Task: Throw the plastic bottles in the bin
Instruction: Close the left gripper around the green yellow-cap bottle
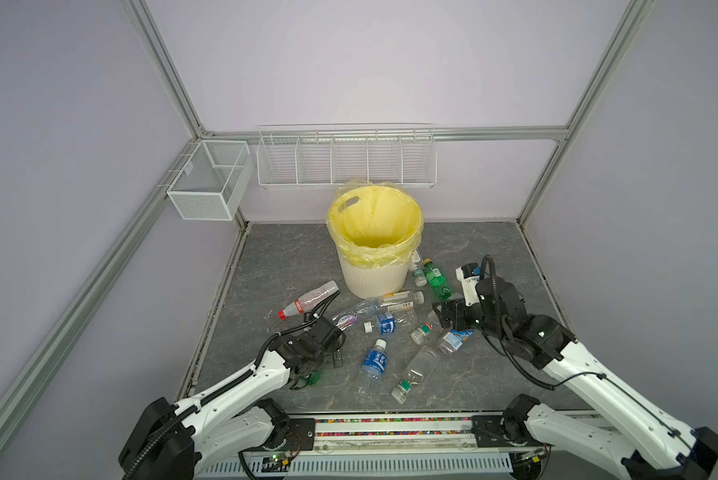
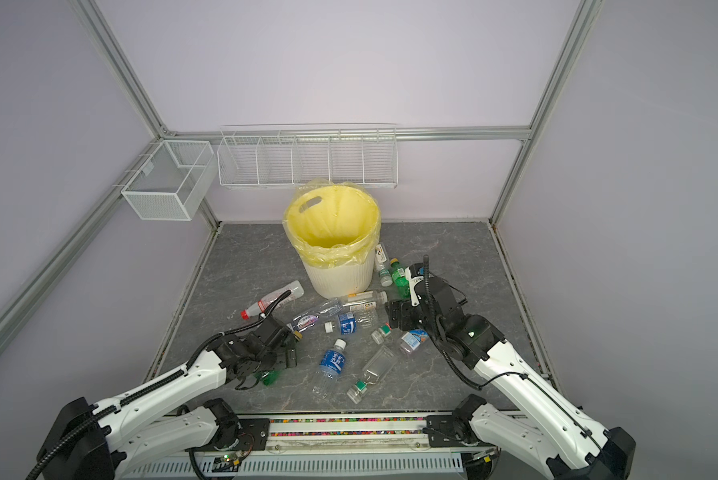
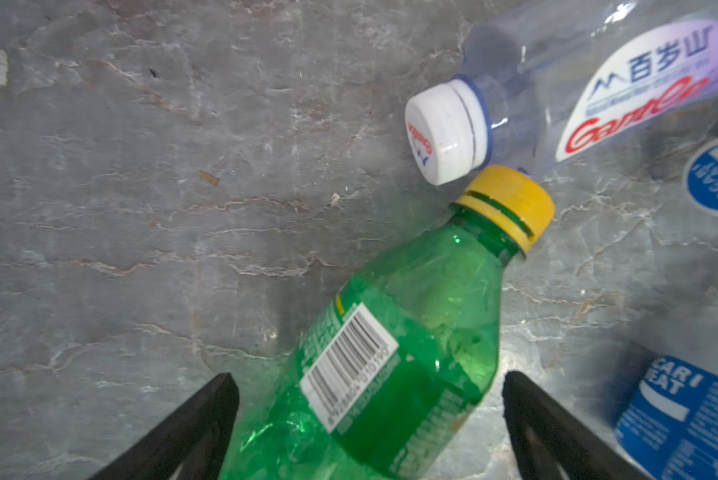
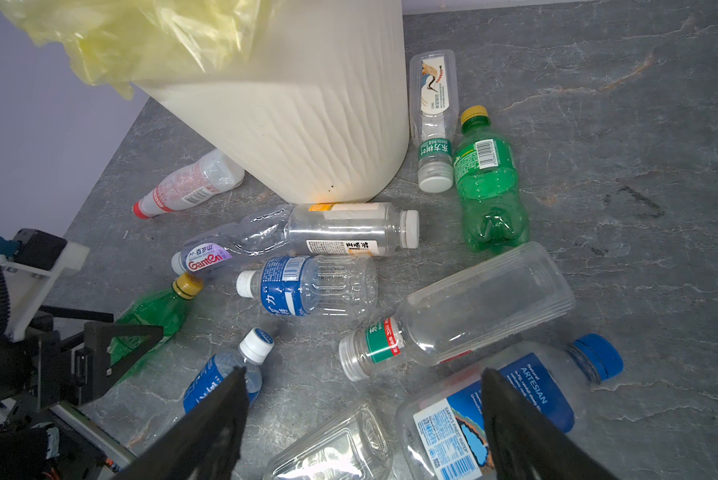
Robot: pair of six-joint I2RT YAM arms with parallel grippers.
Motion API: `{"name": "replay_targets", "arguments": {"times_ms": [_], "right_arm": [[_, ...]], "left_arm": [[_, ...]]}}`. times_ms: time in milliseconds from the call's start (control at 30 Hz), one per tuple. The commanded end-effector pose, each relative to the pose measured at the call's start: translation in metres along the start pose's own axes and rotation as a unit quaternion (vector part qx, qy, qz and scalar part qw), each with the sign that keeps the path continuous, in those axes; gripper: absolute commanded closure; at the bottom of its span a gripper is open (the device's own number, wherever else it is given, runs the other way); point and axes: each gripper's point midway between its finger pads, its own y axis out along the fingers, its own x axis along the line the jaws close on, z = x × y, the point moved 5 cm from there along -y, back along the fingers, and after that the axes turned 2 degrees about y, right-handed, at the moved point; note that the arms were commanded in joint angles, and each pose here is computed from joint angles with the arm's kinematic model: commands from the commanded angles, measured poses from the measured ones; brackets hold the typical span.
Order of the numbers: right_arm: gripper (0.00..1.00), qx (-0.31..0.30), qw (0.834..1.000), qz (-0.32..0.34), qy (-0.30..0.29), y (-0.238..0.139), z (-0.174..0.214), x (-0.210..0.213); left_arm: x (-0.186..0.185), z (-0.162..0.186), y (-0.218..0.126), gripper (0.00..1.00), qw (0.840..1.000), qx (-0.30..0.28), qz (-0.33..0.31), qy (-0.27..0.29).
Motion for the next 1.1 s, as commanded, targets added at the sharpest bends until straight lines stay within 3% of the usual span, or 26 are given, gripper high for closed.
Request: {"name": "replay_targets", "arguments": {"times_ms": [0, 133, 367, 633, 767, 1067], "right_arm": [[0.12, 0.004, 1.0, 0.003, 0.007, 0.007, 0.003, -0.002], [0.12, 0.009, 1.0, 0.006, 0.009, 0.008, 0.004, -0.003], [0.12, 0.011, 1.0, 0.011, 0.014, 0.01, 0.004, -0.005], [0.12, 0.01, 1.0, 0.015, 0.013, 0.01, 0.004, -0.006], [0.12, 0.013, 1.0, 0.014, 0.017, 0.013, 0.004, -0.006], [0.12, 0.028, 0.999, 0.023, 0.023, 0.02, 0.018, -0.012]], "left_arm": [[0.001, 0.007, 0.007, 0.0, 1.0, 0.01, -0.002, -0.004], [0.001, 0.009, 0.011, 0.02, 1.0, 0.015, -0.004, 0.006], [-0.007, 0.011, 0.015, 0.21, 0.999, 0.016, 0.029, 0.015], [-0.012, 0.013, 0.02, 0.32, 0.999, 0.02, 0.045, 0.023], [-0.017, 0.014, 0.022, 0.48, 0.997, 0.027, 0.058, 0.03], [-0.033, 0.016, 0.004, 0.54, 0.99, 0.009, 0.133, 0.05]]}}
